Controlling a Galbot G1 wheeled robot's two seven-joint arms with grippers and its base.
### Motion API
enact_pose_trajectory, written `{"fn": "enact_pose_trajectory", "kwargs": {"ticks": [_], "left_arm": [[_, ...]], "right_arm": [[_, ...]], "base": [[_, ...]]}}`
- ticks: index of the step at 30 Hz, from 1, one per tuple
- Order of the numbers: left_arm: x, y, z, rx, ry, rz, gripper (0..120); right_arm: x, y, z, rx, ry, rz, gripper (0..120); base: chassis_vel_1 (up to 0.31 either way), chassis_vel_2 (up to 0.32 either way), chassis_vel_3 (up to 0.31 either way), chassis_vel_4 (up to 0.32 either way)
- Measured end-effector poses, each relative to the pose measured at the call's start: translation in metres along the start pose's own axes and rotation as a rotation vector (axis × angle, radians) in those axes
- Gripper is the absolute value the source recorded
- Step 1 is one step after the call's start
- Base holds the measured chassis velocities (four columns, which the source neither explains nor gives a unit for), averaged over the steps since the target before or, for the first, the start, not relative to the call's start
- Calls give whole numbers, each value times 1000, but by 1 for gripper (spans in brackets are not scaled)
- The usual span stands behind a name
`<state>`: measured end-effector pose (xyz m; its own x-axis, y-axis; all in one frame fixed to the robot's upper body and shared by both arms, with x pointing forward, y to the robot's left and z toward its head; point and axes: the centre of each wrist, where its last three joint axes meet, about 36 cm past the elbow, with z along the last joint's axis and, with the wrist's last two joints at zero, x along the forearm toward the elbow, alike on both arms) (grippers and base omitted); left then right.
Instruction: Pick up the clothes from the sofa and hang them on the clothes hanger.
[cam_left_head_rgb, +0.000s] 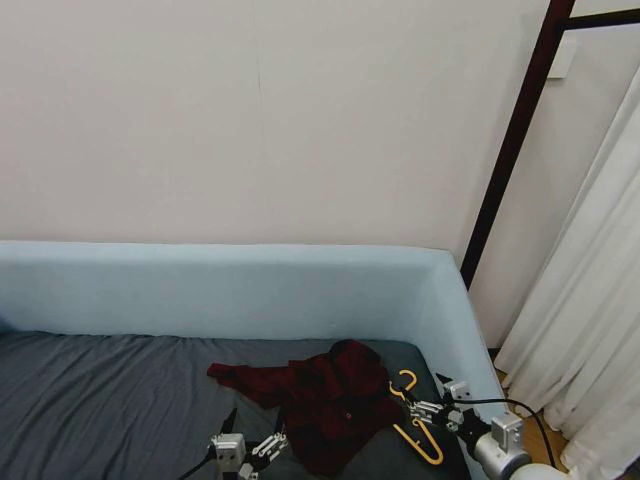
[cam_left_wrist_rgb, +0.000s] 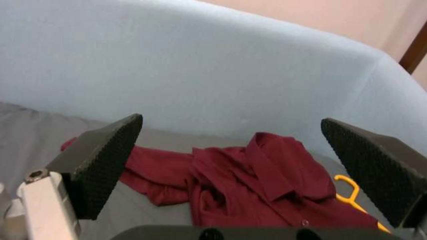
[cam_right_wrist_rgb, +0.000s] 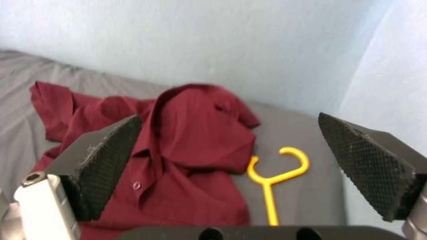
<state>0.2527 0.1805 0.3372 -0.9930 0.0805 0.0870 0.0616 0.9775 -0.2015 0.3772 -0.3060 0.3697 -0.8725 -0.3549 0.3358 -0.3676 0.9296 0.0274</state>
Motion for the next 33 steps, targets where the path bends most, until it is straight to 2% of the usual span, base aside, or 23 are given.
{"fn": "enact_pose_trajectory", "kwargs": {"ticks": [3,5,8,14,18,25,29,31,33], "left_arm": [[17,16,3,-16,14,-31,100],[19,18,3,-17,14,-34,100],[34,28,6,-27,14,-70,99],[45,31,7,-27,16,-88,99],[58,32,12,-38,16,-105,99],[64,31,9,-45,14,-113,99],[62,28,5,-47,4,-115,99],[62,27,5,-48,3,-115,99],[62,28,5,-49,2,-116,99]], "right_arm": [[-29,6,16,-23,23,-26,100],[-32,7,17,-25,24,-30,100],[-70,28,30,-38,44,-99,100],[-102,50,45,-48,71,-152,100],[-136,74,58,-59,86,-188,100],[-173,88,62,-82,73,-192,100],[-188,86,73,-97,111,-174,88],[-190,85,79,-100,123,-169,86],[-192,84,80,-109,106,-156,78]], "base": [[0,0,0,0],[0,0,0,0],[0,0,0,0],[0,0,0,0],[0,0,0,0],[0,0,0,0],[0,0,0,0],[0,0,0,0],[0,0,0,0]]}}
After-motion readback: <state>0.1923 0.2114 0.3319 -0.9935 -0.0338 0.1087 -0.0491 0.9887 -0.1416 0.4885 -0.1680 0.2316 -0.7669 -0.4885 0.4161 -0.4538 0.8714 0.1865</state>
